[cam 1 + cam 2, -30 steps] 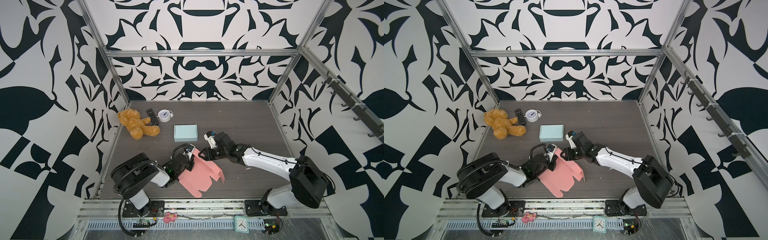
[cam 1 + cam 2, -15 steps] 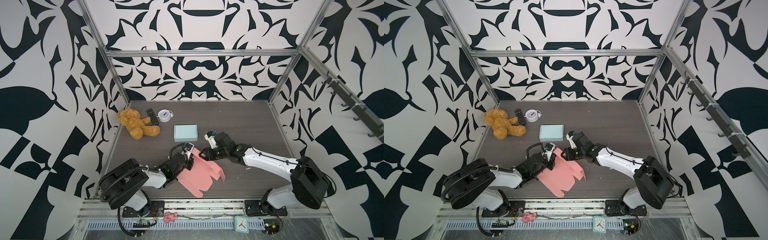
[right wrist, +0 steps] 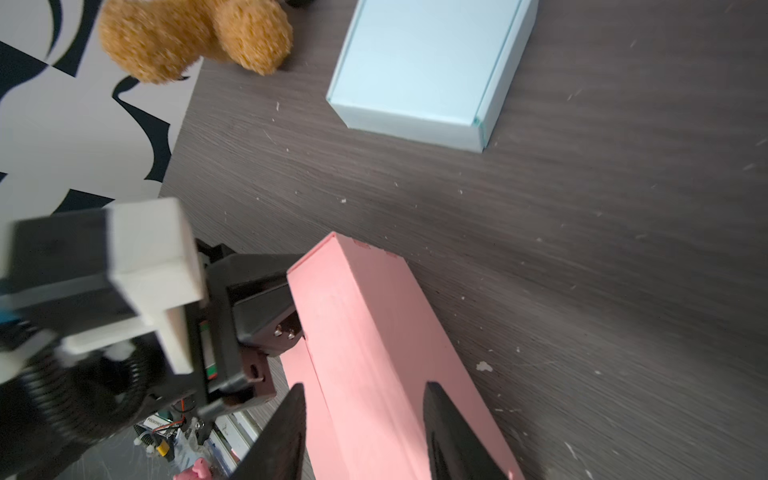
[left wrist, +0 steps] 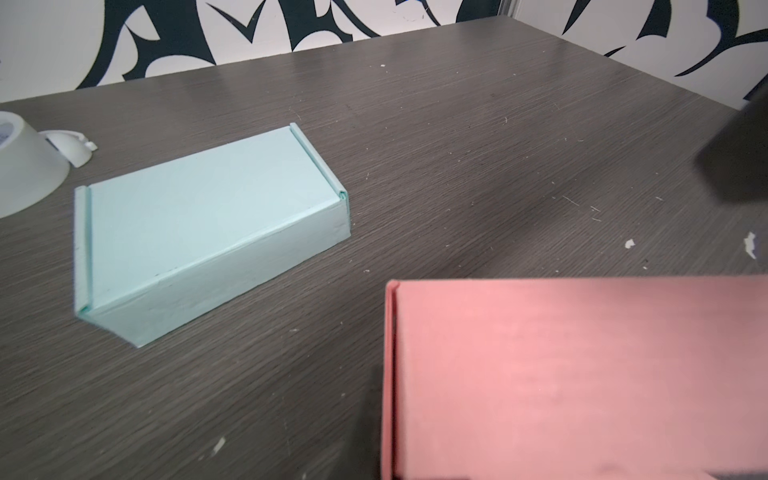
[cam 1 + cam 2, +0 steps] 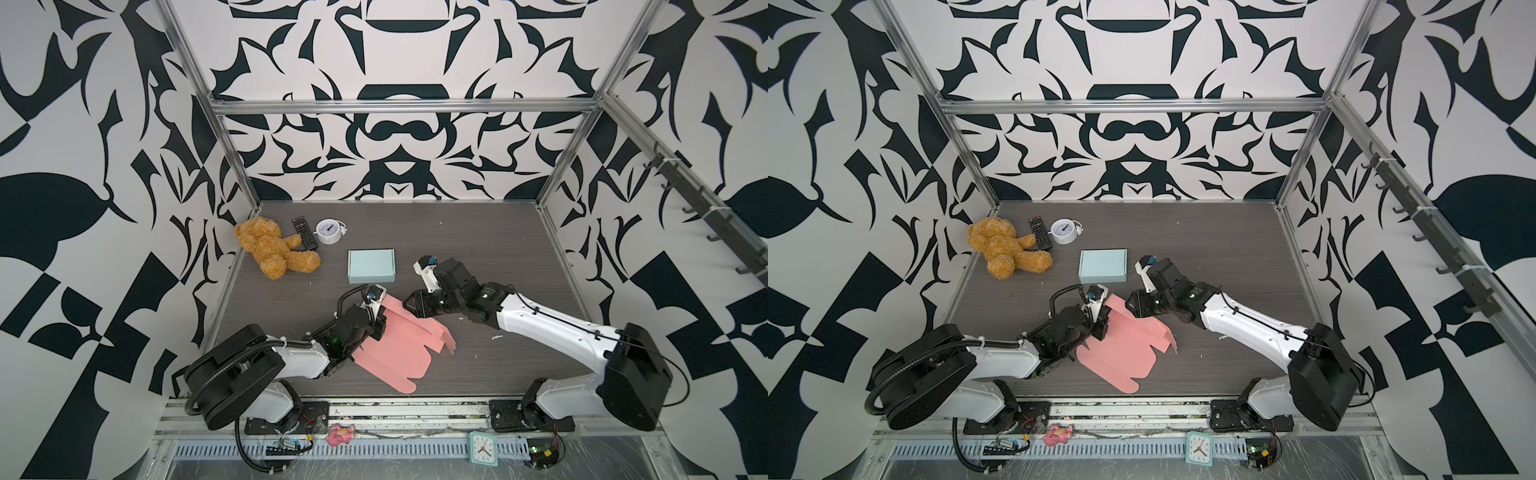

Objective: Fold the paper box

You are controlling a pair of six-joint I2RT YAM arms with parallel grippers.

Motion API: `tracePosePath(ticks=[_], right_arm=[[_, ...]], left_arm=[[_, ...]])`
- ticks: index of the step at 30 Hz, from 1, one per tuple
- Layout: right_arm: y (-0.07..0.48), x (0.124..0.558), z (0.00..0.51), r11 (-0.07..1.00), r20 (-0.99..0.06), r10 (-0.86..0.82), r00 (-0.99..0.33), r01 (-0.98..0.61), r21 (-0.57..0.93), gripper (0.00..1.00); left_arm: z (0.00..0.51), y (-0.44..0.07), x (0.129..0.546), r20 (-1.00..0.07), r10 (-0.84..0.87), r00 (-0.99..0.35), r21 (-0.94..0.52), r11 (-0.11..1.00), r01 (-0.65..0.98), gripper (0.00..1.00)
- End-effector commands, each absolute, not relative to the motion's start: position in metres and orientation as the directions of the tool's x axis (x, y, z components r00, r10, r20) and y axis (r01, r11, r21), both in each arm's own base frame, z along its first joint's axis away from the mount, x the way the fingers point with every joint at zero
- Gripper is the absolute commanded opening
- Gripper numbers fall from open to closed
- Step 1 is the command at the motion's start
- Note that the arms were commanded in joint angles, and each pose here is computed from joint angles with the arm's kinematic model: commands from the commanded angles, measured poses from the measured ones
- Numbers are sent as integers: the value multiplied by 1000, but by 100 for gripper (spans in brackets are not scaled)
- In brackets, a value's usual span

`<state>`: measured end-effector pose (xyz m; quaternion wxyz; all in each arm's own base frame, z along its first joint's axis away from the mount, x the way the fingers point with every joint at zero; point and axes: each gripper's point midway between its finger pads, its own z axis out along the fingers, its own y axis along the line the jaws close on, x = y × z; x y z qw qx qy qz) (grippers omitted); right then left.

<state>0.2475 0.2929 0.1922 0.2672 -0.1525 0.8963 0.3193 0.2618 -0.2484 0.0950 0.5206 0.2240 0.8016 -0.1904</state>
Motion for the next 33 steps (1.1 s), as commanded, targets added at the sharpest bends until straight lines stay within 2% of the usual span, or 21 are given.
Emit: tracePosePath(ticks=[1, 5, 6, 9, 12, 20, 33], right_arm=[[270, 246, 240, 783, -676, -121, -727, -488, 385, 48], [248, 235, 266, 824, -726, -147, -671, -490, 286, 42], [243, 231, 271, 831, -735, -156, -660, -489, 263, 38], [233, 223, 281, 844, -750, -177, -638, -490, 218, 17], [227, 217, 282, 853, -751, -206, -627, -491, 176, 8], [225, 220, 272, 871, -745, -264, -613, -483, 89, 1], [256, 235, 254, 843, -713, -376, -591, -539, 2, 0]], left_arm=[[109, -239, 265, -895, 106, -433, -126, 872, 473, 11], [114, -210, 267, -835, 56, -547, -130, 947, 295, 11], [117, -205, 265, -820, 49, -570, -128, 955, 267, 11], [125, -201, 260, -793, 23, -608, -156, 958, 239, 10], [132, -201, 256, -775, 10, -632, -174, 958, 229, 10], [149, -199, 253, -747, -3, -665, -186, 961, 204, 8], [159, -196, 253, -753, -24, -658, -195, 963, 188, 6]])
